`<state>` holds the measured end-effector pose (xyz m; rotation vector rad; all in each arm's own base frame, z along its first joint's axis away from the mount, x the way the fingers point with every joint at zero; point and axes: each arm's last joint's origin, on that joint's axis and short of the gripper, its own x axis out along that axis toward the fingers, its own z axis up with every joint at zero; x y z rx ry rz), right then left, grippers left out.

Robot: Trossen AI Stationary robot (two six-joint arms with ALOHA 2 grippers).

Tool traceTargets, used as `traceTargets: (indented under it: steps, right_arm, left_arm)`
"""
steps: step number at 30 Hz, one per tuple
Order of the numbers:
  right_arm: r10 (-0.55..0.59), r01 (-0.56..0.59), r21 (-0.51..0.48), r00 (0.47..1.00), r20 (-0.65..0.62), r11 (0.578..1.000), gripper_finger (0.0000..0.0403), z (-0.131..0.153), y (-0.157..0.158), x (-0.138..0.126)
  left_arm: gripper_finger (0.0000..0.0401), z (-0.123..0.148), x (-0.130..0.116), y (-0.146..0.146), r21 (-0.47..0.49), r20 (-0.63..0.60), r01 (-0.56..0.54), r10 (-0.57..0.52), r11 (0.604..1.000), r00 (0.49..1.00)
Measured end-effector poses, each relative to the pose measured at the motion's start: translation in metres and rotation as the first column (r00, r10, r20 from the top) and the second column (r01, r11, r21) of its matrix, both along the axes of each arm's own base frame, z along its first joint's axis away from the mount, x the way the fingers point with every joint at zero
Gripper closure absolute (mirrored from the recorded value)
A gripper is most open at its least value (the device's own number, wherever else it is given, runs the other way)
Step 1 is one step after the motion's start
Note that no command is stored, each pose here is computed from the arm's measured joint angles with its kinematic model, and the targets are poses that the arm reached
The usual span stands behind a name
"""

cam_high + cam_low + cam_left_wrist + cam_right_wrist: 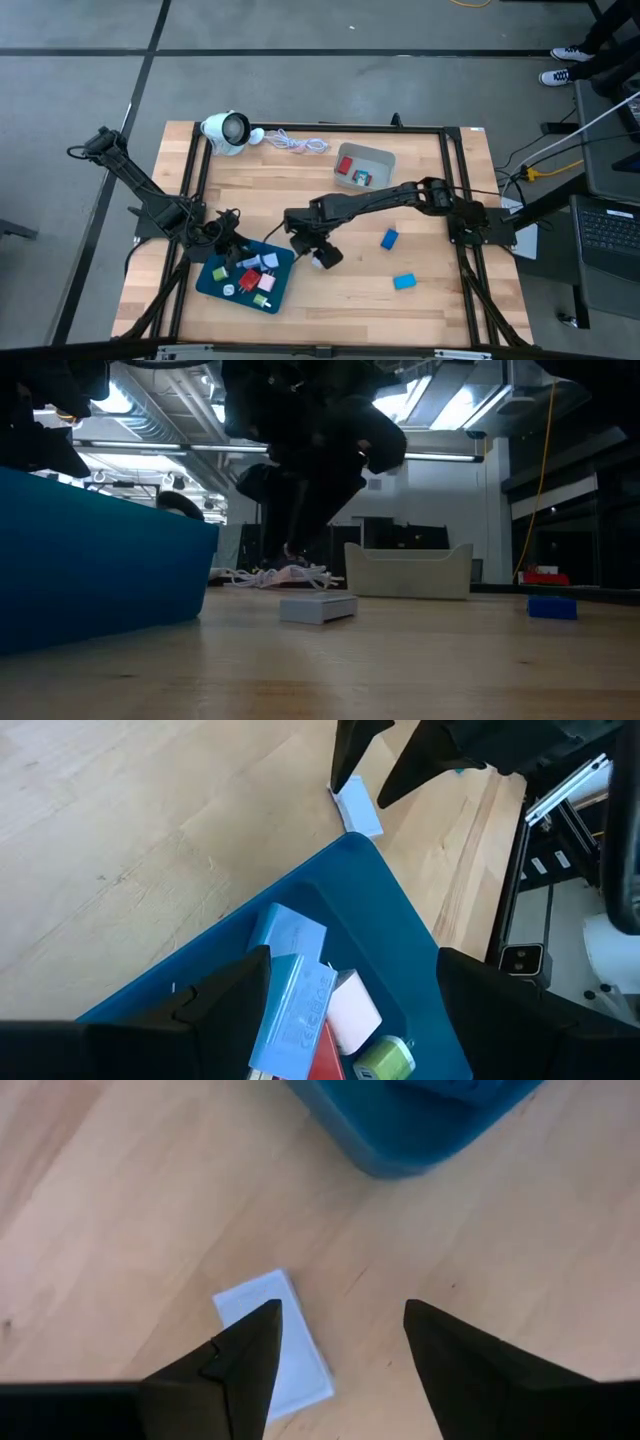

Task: Pick & Place Office items
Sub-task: Put the white digital clock into the gray bin

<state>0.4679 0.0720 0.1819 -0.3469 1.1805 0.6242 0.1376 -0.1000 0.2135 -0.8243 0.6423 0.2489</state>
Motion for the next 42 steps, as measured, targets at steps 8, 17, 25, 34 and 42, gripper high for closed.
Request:
traceTargets:
  steps: [8, 17, 25, 34, 42]
  right_arm:
    - [0.015, -0.014, 0.002, 0.997, -0.073, 1.0, 0.0183, -0.004, 0.005, -0.008]
    - [0.099, -0.104, -0.025, 0.986, -0.131, 0.994, 0.0183, -0.035, 0.032, -0.028]
    - [0.095, -0.097, -0.043, 0.994, -0.061, 0.994, 0.0183, -0.036, 0.032, -0.023]
    - [0.057, -0.057, 0.005, 0.998, -0.005, 0.998, 0.0183, -0.043, 0.013, -0.01]
    - [0.019, -0.019, 0.074, 1.0, 0.004, 0.997, 0.0183, -0.05, 0.004, -0.003]
  left_arm:
    - [0.012, 0.0, 0.0, 0.0, -0.006, -0.001, -0.003, 0.003, 1.0, 1.0]
    - [0.012, -0.001, -0.001, 0.001, 0.01, -0.021, 0.008, -0.008, 1.0, 1.0]
    - [0.012, -0.002, -0.001, 0.001, 0.012, -0.022, 0.007, -0.007, 1.0, 1.0]
    - [0.012, -0.001, -0.001, 0.001, 0.002, -0.017, -0.011, 0.011, 1.0, 1.0]
    - [0.012, -0.001, -0.001, 0.001, 0.004, -0.014, -0.018, 0.018, 1.0, 1.0]
